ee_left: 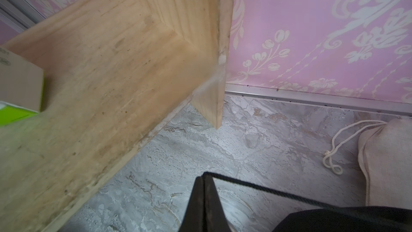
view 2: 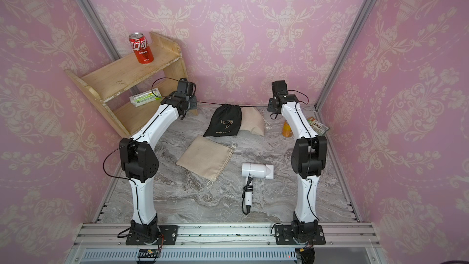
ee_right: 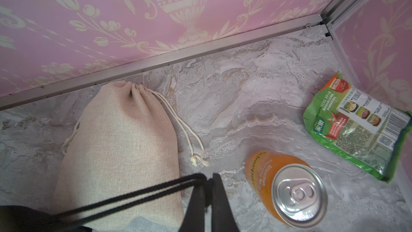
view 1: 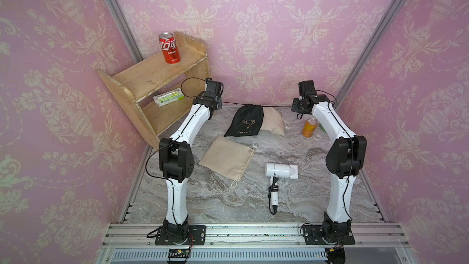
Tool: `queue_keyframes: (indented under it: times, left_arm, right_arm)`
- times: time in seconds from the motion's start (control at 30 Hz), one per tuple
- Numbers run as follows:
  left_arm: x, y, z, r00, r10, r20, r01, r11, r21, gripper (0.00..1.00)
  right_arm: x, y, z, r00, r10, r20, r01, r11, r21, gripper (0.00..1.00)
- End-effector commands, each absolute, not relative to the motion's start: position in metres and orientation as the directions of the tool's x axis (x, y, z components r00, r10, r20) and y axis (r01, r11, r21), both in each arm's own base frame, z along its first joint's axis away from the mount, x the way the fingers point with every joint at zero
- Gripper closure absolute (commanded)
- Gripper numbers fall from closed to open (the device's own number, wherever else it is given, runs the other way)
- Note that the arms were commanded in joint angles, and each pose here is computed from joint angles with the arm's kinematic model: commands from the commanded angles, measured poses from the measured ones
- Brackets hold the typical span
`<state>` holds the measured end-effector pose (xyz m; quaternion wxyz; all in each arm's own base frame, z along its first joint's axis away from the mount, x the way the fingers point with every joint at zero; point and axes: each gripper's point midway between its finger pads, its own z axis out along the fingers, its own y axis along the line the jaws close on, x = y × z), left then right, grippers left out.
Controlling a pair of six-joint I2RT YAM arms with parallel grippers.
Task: Pack away hair dryers
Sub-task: Pull the drawstrings on both sides of the drawstring bag, then place the drawstrings on both sides at the center of the board.
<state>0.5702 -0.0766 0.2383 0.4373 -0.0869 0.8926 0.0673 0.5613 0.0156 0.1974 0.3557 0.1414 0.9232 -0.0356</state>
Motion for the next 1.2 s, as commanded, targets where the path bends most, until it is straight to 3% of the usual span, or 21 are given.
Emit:
queue_keyframes:
  times: [0.0,0.4,0.6,1.17]
  left_arm:
    - [0.56,-0.029,0.27,-0.545,-0.116,-0.83,-0.329,0.94,0.085,1.0]
    - [0.561,-0.013,0.269,-0.538,-0.131,-0.832,-0.364,0.927,0.089,1.0]
    - [0.567,-0.028,0.272,-0.527,-0.139,-0.839,-0.336,0.94,0.055,1.0]
    - [0.613,-0.109,0.259,-0.57,-0.006,-0.822,-0.189,0.974,0.124,1.0]
  right_arm:
    - [0.554,-0.033,0.214,-0.66,0.267,-0.702,0.391,0.92,-0.017,1.0]
    - [0.554,-0.05,0.21,-0.658,0.293,-0.694,0.416,0.909,-0.011,1.0]
    - [0.559,-0.039,0.214,-0.653,0.31,-0.691,0.388,0.921,0.046,1.0]
    - [0.591,0.074,0.197,-0.739,0.139,-0.659,0.136,0.989,0.056,1.0]
